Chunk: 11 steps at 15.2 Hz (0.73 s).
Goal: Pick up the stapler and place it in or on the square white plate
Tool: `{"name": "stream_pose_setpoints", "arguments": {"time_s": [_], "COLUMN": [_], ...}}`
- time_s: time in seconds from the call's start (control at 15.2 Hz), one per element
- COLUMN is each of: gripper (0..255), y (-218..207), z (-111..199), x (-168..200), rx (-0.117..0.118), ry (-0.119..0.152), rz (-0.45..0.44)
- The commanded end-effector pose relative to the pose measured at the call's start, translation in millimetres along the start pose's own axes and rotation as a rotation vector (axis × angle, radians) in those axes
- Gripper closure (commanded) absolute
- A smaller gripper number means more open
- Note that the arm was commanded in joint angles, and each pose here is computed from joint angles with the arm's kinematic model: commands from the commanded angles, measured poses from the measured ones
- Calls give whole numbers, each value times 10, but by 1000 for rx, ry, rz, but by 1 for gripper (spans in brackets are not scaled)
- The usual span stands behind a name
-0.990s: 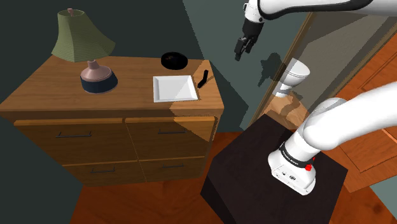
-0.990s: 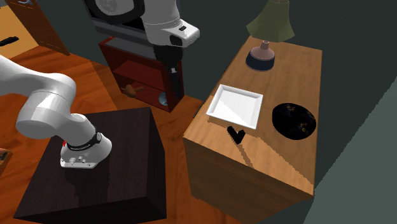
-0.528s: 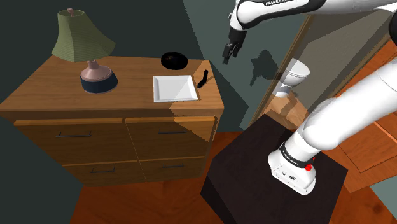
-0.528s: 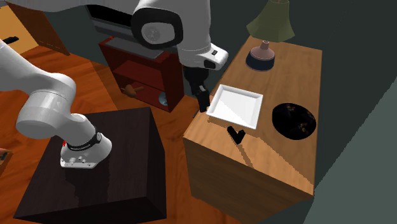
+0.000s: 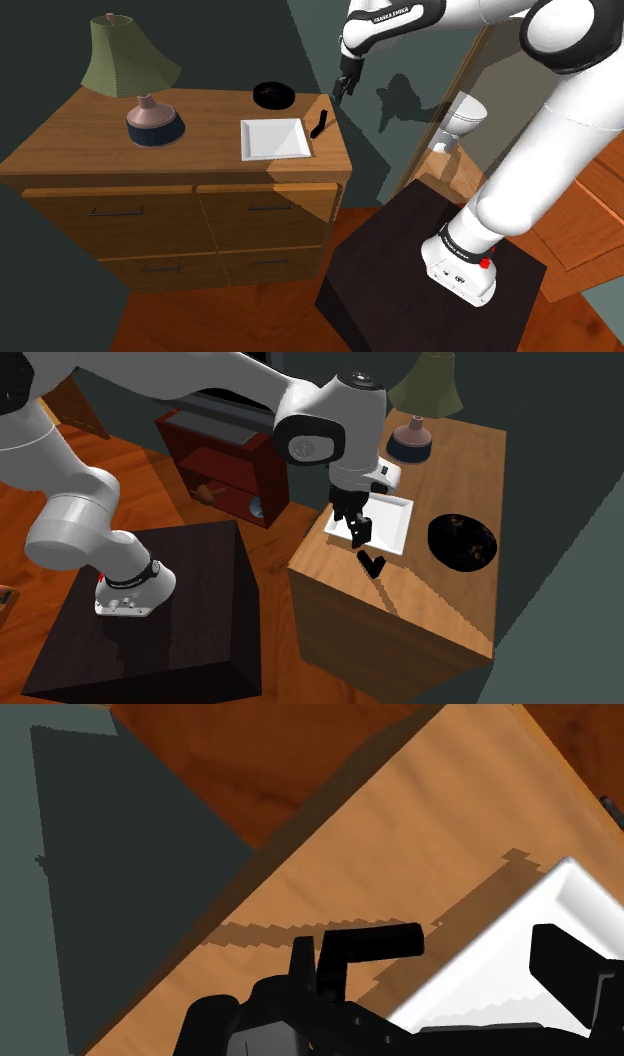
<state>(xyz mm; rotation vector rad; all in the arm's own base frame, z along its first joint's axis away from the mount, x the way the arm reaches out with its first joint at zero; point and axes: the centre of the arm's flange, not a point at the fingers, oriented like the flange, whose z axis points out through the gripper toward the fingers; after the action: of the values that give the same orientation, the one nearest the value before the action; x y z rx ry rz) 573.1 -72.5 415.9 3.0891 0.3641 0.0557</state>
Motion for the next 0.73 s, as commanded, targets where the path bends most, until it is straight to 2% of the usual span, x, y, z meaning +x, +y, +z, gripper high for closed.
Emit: {"name": "stream_pose_setpoints", "arguments": {"time_s": [0.0,0.53,0.66], "gripper": [0,0,0], "y": [104,395,402], "z": [184,897,977], "x": [189,951,979], "rx": [8,40,41], "ry": [-3,-15,-15], "rz": [-16,-79,-82]}}
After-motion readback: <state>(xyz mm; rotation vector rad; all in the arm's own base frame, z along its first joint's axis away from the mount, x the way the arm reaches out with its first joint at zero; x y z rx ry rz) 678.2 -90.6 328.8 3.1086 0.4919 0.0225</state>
